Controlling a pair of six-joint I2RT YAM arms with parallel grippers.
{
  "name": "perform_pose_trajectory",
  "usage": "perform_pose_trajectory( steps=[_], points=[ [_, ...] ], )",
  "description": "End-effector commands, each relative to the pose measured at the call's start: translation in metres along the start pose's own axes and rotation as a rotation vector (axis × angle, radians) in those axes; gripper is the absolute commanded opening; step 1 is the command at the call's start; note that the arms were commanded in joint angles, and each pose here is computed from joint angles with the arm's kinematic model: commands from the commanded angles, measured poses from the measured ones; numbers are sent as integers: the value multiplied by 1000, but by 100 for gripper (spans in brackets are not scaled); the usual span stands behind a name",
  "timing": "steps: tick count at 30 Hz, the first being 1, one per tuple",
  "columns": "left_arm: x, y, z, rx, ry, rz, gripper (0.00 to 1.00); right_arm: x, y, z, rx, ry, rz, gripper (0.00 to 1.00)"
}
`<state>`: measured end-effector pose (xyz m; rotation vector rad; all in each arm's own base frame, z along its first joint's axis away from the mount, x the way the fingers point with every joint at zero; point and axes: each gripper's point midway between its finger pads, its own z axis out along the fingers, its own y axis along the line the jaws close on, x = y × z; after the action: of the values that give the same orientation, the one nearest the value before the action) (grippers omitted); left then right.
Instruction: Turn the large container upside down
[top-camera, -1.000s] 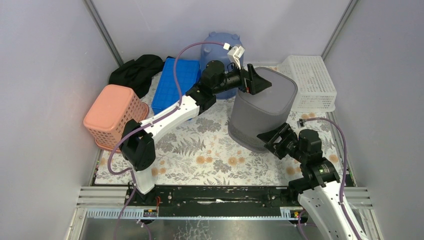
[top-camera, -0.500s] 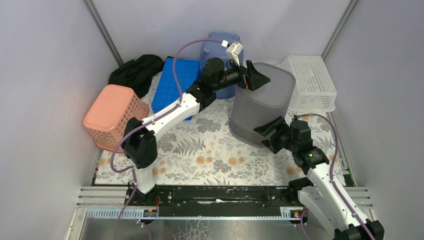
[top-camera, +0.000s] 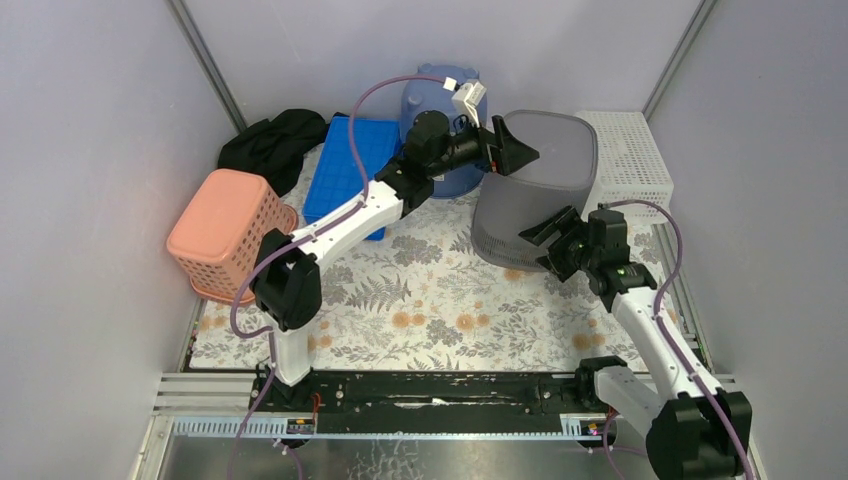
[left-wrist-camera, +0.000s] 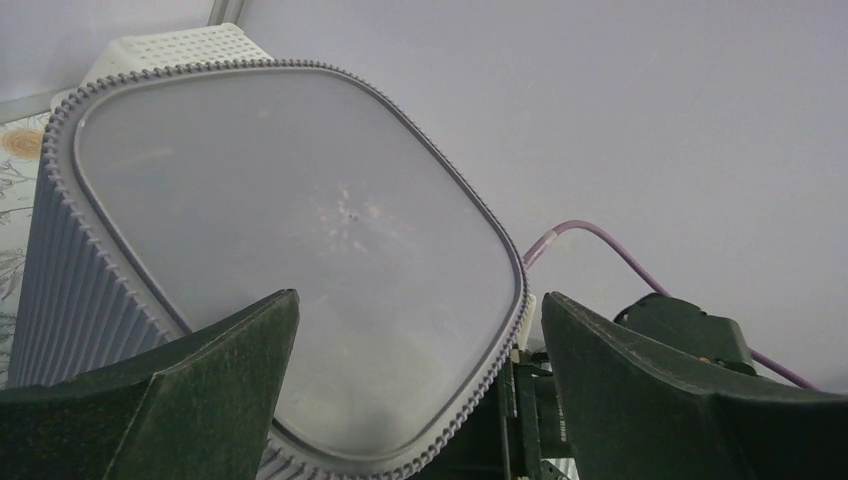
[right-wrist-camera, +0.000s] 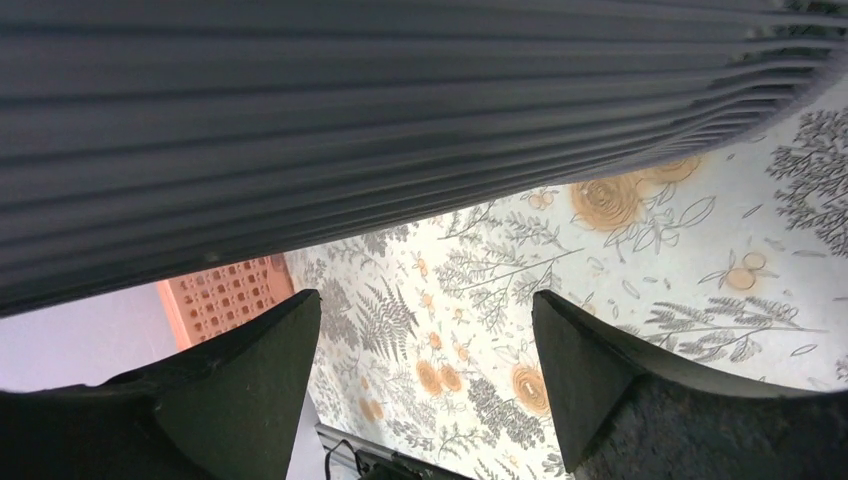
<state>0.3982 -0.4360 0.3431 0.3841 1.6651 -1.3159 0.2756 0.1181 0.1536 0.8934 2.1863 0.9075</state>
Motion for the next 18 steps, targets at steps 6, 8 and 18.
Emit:
perform_pose_trajectory(
  steps=[6, 8, 18],
  points=[
    [107, 92, -16, -256, 314, -169, 100, -44, 7, 19, -33, -45, 8, 85],
    [103, 92, -18, -260, 309, -165, 100, -50, 8, 25, -35, -46, 15, 85],
    [74, 93, -32, -304, 278, -139, 100, -68, 11, 59, -40, -22, 48, 85]
  ],
)
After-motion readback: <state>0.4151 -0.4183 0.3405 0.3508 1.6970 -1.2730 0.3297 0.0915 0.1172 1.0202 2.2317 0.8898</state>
